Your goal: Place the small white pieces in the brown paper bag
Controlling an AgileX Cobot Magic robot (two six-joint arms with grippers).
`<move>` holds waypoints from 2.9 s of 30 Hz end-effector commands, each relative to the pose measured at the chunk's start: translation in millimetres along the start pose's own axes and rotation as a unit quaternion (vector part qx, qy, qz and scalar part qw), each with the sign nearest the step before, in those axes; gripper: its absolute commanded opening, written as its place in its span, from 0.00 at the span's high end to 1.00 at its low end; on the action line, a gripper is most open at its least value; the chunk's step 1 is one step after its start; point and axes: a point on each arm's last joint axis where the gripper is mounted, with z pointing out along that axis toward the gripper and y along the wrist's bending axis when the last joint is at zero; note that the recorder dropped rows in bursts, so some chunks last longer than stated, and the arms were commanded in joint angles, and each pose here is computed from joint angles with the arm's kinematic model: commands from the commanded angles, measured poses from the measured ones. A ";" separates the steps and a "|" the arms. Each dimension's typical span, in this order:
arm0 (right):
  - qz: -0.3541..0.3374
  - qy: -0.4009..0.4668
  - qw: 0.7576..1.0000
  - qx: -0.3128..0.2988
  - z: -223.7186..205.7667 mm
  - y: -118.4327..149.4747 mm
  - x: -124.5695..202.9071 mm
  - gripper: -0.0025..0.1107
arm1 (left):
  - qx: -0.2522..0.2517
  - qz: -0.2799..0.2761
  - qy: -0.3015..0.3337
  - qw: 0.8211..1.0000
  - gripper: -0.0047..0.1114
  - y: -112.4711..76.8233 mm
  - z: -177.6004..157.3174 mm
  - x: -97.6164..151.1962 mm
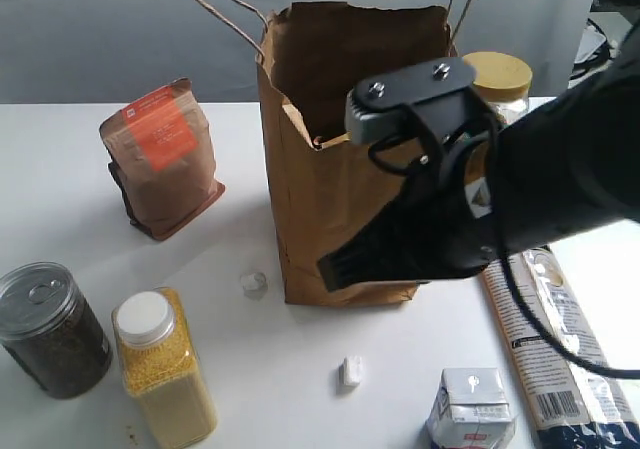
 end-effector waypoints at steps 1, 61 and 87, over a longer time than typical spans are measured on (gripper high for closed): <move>-0.018 0.083 0.996 -0.009 41.8 15.1 12.3 0.98 | 0.004 -0.005 -0.002 1.000 0.96 -0.5 0.0 0.7; -0.092 -0.221 0.965 -0.103 -23.0 54.4 -22.7 0.98 | 0.004 -0.005 -0.002 1.000 0.96 -0.5 0.0 0.7; -0.011 -0.318 0.948 0.020 -3.2 -52.0 -104.4 0.78 | 0.004 -0.005 -0.002 1.000 0.96 -0.5 0.0 0.7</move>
